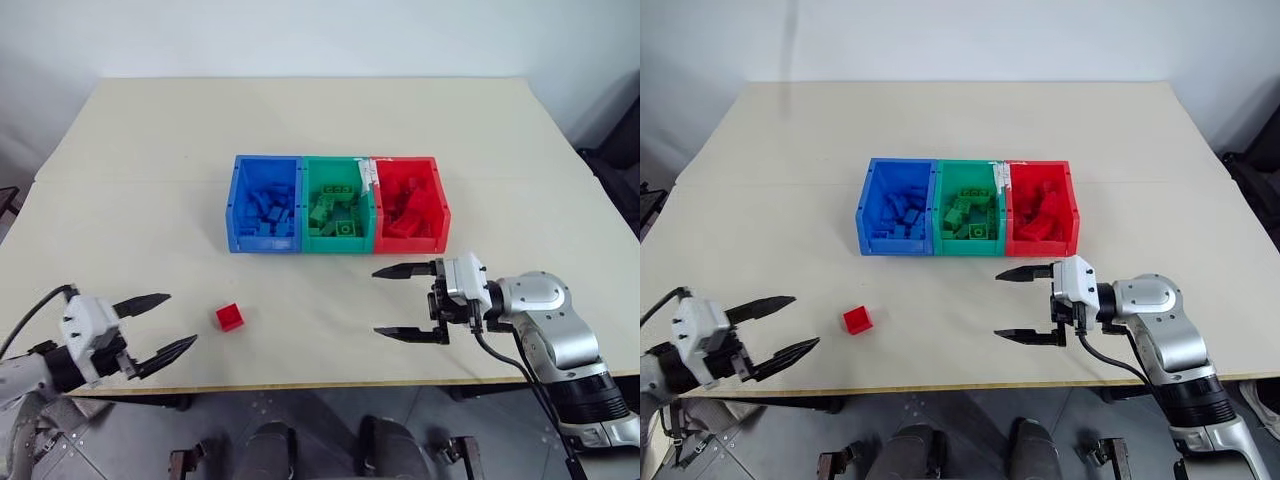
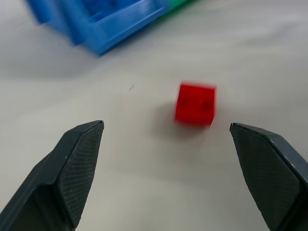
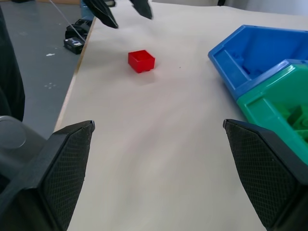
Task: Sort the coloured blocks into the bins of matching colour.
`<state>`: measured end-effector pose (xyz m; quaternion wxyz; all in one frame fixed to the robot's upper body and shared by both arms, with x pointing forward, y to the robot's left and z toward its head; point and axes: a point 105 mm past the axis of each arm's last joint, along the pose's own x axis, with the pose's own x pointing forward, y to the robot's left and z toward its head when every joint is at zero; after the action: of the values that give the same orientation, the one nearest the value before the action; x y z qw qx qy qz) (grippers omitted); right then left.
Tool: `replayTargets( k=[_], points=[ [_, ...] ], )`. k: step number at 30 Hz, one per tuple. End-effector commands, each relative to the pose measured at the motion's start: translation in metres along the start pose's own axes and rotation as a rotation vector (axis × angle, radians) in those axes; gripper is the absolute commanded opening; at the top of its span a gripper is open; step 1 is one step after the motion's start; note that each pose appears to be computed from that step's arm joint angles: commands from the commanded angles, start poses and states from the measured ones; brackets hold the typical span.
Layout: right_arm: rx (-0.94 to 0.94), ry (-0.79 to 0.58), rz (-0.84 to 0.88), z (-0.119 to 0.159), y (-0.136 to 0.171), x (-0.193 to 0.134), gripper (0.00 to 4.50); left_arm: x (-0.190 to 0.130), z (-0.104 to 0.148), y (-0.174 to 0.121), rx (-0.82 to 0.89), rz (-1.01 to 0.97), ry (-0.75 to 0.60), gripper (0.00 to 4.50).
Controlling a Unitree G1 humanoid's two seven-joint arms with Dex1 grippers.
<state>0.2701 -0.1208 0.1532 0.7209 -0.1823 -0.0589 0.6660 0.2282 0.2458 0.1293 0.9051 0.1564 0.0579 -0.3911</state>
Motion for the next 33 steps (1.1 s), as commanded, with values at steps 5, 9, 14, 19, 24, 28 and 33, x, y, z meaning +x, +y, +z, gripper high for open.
replayTargets(
  k=[5, 9, 14, 19, 24, 28, 33],
  points=[
    [-0.005, 0.034, 0.008, -0.003, 0.01, -0.013, 4.5, 0.039, -0.014, 0.001, 0.023, -0.047, 0.074, 4.45],
    [0.006, 0.048, -0.014, -0.005, 0.013, -0.017, 4.5, 0.048, -0.021, 0.004, 0.035, -0.088, 0.121, 4.28],
    [0.012, 0.058, -0.039, -0.006, 0.016, -0.019, 4.5, 0.05, -0.02, 0.004, 0.036, -0.129, 0.127, 2.91],
    [0.026, 0.071, -0.086, -0.009, 0.018, -0.025, 4.5, 0.057, -0.001, 0.0, 0.02, -0.178, 0.023, 1.47],
    [0.044, 0.085, -0.221, -0.009, 0.014, -0.039, 4.5, 0.086, 0.057, -0.006, 0.068, -0.272, -0.184, 1.47],
    [0.065, 0.041, -0.456, -0.004, 0.004, -0.058, 4.5, 0.132, 0.103, -0.013, 0.134, -0.39, -0.287, 1.47],
    [0.042, 0.032, -0.758, -0.003, 0.004, -0.089, 4.5, 0.2, 0.144, -0.023, 0.23, -0.497, -0.336, 1.47]
  ],
)
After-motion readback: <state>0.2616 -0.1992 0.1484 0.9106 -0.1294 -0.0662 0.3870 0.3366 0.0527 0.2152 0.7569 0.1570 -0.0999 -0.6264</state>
